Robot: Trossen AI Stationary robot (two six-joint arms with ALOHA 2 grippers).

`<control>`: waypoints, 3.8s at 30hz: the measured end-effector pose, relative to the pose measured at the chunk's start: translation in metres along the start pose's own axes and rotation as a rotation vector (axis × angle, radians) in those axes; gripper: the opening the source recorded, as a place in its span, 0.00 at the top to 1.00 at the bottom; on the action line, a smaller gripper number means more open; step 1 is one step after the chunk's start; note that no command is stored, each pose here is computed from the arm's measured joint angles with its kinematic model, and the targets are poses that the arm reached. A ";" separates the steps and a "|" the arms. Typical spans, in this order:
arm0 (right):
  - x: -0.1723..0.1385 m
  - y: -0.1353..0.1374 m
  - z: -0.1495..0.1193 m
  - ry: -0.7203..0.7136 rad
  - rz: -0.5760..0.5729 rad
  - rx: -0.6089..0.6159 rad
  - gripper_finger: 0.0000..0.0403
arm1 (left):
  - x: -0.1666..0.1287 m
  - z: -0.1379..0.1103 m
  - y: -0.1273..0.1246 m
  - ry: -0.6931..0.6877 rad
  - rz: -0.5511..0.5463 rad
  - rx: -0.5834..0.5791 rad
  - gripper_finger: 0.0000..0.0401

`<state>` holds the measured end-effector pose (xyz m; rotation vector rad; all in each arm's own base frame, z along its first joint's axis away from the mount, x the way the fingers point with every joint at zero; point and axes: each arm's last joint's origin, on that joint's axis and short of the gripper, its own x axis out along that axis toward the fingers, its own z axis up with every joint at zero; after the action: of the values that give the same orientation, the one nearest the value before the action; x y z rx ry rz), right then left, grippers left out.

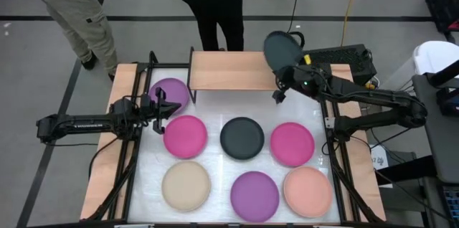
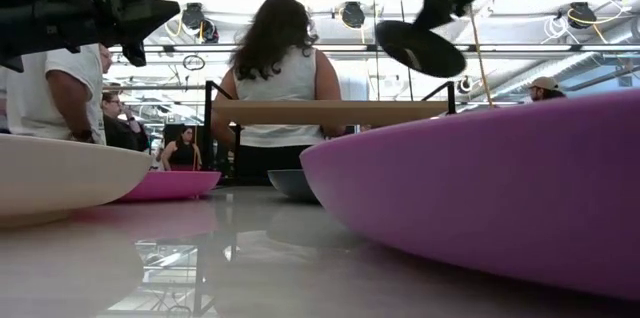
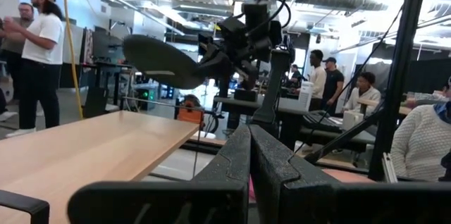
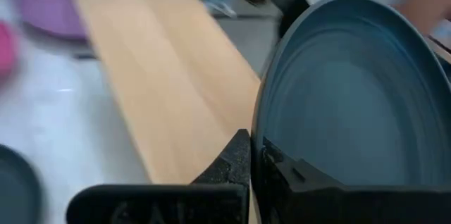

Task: Place and stack plates onto a shelf
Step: Put the right black plate on the shelf, then stack the top purple plate on top of the black plate on the shelf

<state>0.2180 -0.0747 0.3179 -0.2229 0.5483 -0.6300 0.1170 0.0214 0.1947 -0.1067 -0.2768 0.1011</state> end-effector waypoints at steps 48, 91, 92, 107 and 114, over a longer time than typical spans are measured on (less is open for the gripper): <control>0.053 0.038 -0.016 0.117 0.206 -0.179 0.68 | 0.000 0.000 0.000 0.006 0.000 0.007 0.99; -0.047 0.071 -0.032 -0.494 0.656 -0.058 0.61 | 0.000 -0.004 -0.002 0.054 -0.071 -0.070 0.99; -0.047 0.071 -0.032 -0.492 0.657 -0.054 0.61 | 0.000 -0.005 -0.002 0.060 -0.069 -0.071 0.99; -0.047 0.071 -0.031 -0.494 0.660 -0.049 0.61 | 0.000 -0.005 -0.002 0.065 -0.069 -0.073 0.99; -0.047 0.071 -0.031 -0.489 0.663 -0.038 0.61 | 0.000 -0.005 -0.002 0.063 -0.069 -0.053 0.99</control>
<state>0.2043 0.0092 0.2859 -0.2058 0.1360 0.0869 0.1183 0.0194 0.1899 -0.1526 -0.2197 0.0216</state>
